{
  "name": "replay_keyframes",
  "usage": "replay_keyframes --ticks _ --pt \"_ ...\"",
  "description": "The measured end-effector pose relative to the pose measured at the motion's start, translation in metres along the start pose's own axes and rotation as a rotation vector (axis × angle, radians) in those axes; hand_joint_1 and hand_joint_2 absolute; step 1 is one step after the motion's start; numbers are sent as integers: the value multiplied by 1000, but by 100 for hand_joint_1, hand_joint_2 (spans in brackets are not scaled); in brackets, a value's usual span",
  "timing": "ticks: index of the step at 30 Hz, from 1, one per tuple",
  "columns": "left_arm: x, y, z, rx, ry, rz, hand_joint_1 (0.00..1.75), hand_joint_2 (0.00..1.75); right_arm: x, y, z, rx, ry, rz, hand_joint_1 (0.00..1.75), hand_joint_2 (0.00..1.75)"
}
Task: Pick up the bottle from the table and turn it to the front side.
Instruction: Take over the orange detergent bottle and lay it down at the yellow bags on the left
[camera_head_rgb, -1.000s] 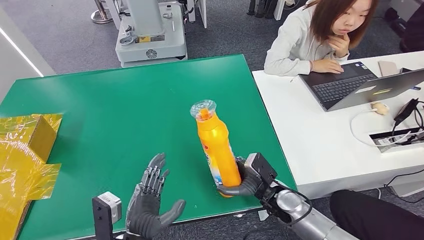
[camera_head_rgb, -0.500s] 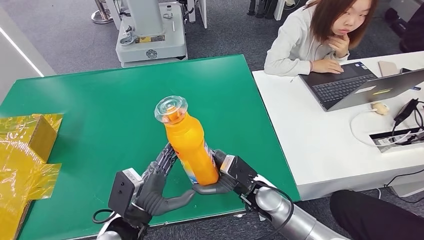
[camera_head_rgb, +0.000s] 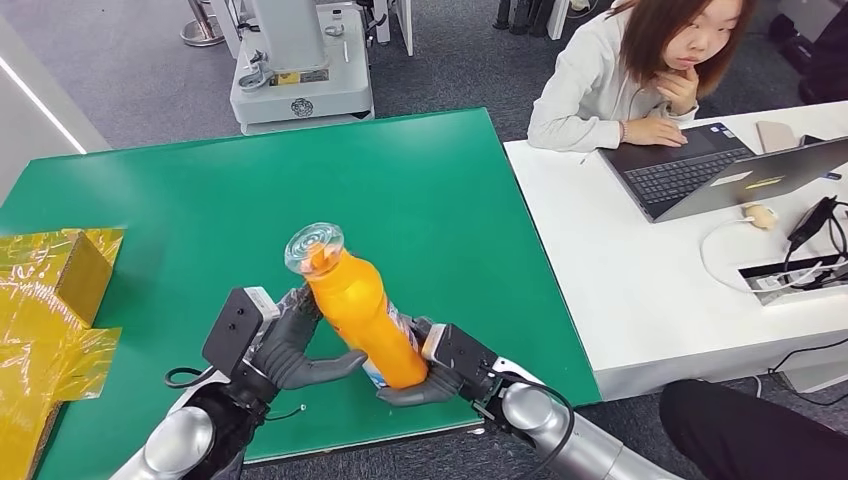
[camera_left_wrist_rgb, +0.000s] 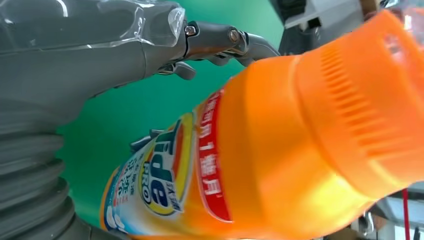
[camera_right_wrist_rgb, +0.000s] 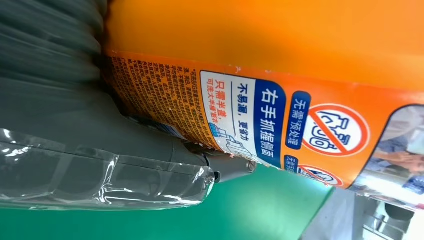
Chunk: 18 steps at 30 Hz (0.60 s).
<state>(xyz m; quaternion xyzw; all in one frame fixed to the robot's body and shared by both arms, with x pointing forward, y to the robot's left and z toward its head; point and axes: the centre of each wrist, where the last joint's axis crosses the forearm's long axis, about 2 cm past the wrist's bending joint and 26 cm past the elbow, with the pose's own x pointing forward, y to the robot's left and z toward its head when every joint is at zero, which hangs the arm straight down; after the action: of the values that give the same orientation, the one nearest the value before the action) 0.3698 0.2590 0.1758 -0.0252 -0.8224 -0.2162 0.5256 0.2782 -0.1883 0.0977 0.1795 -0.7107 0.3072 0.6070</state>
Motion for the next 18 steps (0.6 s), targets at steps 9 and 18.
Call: replay_keyframes --ticks 9,18 --pt "-3 11 4 -42 72 208 2 175 -10 8 10 -21 49 62 175 175" --pt "1 7 2 -2 92 362 76 175 -12 8 20 -109 67 125 175 175"
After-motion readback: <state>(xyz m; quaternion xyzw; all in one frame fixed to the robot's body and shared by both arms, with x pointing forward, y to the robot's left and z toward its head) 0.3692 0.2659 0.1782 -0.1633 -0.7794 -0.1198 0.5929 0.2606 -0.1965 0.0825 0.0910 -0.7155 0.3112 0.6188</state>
